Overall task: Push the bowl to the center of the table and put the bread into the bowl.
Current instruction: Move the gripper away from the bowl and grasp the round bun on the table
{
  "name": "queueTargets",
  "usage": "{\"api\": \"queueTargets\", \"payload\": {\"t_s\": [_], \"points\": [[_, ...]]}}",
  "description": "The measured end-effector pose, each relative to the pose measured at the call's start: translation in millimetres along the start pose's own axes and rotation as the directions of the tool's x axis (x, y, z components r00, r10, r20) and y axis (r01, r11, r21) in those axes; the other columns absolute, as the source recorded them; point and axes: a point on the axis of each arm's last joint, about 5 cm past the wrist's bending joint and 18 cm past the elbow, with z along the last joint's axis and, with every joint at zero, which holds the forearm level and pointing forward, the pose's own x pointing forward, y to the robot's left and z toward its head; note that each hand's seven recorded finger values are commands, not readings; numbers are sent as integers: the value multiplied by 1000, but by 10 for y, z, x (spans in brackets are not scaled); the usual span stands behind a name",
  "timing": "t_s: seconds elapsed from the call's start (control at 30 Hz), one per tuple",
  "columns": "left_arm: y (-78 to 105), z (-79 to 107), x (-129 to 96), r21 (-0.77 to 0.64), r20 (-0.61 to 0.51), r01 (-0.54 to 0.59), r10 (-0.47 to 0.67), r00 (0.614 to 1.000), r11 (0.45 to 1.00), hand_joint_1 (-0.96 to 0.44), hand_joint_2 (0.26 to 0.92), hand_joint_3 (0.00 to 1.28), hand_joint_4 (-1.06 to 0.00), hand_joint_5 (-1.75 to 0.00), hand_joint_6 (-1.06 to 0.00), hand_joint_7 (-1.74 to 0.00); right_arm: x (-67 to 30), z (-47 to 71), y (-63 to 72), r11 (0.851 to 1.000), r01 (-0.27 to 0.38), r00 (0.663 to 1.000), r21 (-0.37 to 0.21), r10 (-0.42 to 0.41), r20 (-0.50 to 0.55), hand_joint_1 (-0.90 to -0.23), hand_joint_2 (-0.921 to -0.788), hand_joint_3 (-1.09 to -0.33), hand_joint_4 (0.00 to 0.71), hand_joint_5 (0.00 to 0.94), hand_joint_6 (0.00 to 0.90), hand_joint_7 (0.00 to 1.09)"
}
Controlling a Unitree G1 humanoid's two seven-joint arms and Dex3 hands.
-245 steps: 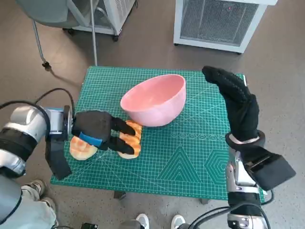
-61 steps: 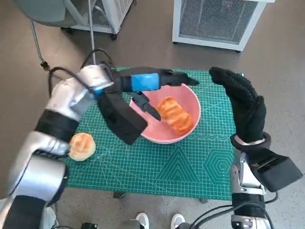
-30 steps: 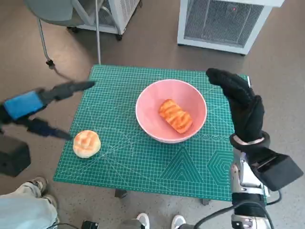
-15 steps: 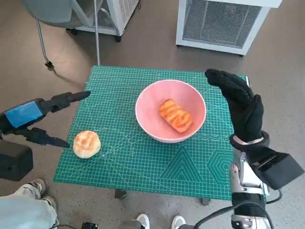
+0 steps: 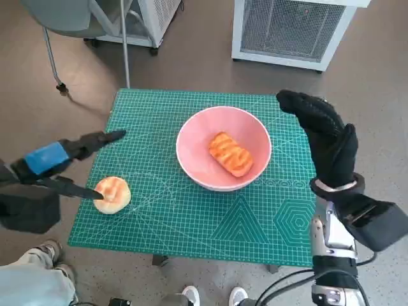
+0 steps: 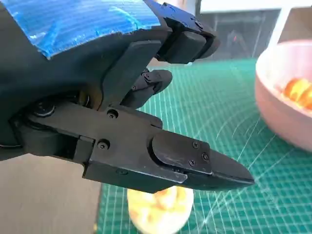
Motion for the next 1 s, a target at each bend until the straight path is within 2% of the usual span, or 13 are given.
{"api": "queueTargets", "payload": {"t_s": [0.5,1.0], "points": [[-211,-64,137,-51,-60,102,-105,993,994,-188,750,0,-104,-7,-250,-16,-16,21,-10,1000,3,1000,-1,-3,-7,-659,-921,-834,220,0,-1,650],[-408,-105,286,-112,-190,268,-286,939,957,-82,760,4,-181,-20,-293,-15,-25,40,-10,1000,21,1000,-7,-21,-8,-656,-921,-835,217,0,-1,649]]}}
